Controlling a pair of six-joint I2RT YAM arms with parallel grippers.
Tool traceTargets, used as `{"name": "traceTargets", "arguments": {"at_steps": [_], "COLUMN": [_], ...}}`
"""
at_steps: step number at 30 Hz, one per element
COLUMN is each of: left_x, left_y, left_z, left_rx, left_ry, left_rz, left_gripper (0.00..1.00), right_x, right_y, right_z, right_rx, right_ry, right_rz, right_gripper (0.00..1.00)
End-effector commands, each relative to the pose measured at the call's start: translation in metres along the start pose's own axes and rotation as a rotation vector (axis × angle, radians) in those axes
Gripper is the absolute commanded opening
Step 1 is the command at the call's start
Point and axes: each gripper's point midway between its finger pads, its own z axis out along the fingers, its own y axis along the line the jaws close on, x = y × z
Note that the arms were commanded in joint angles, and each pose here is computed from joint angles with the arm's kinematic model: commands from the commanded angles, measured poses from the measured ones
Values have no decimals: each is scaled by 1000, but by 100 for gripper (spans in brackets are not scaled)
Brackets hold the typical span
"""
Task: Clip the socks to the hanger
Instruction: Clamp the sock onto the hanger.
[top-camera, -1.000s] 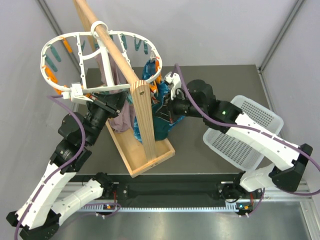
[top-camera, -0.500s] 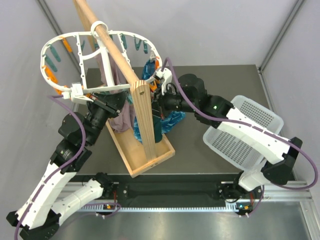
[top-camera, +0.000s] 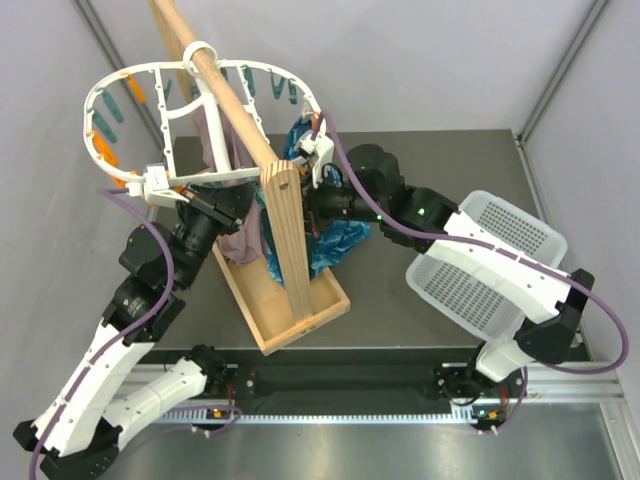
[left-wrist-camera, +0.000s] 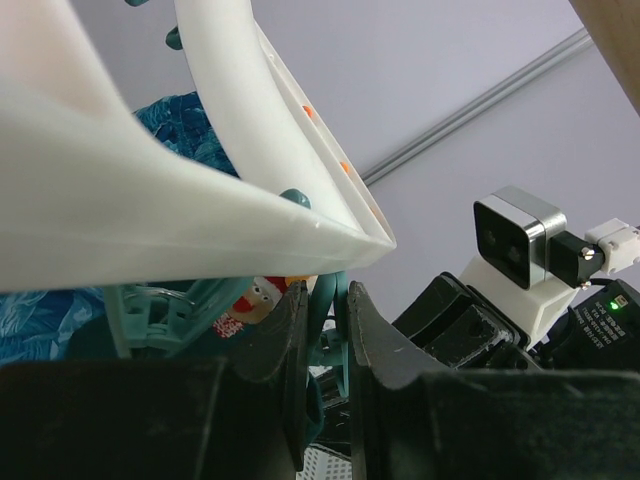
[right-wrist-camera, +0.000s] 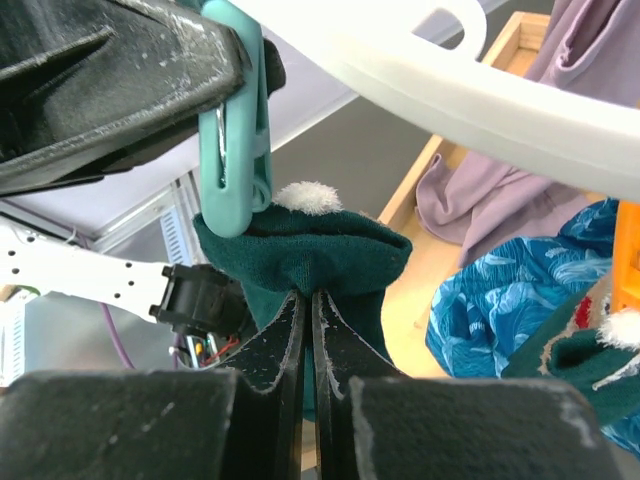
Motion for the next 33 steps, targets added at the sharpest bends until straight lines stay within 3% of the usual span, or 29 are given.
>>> {"name": "traceTargets", "arguments": {"at_steps": [1, 33], "left_x": [8, 13], "left_y": [-4, -2], "left_z": [1, 2], "left_rx": [21, 20], "left_ry": [35, 55], "left_rz": [-10, -23], "left_gripper": [0, 0], "right_x": [-26, -60], "right_y": [20, 41], "right_z": [-8, -27], "right_rx": [-40, -88], "right_ry": [-67, -187], "right_rz": [-29, -47], "right_gripper": [0, 0]}}
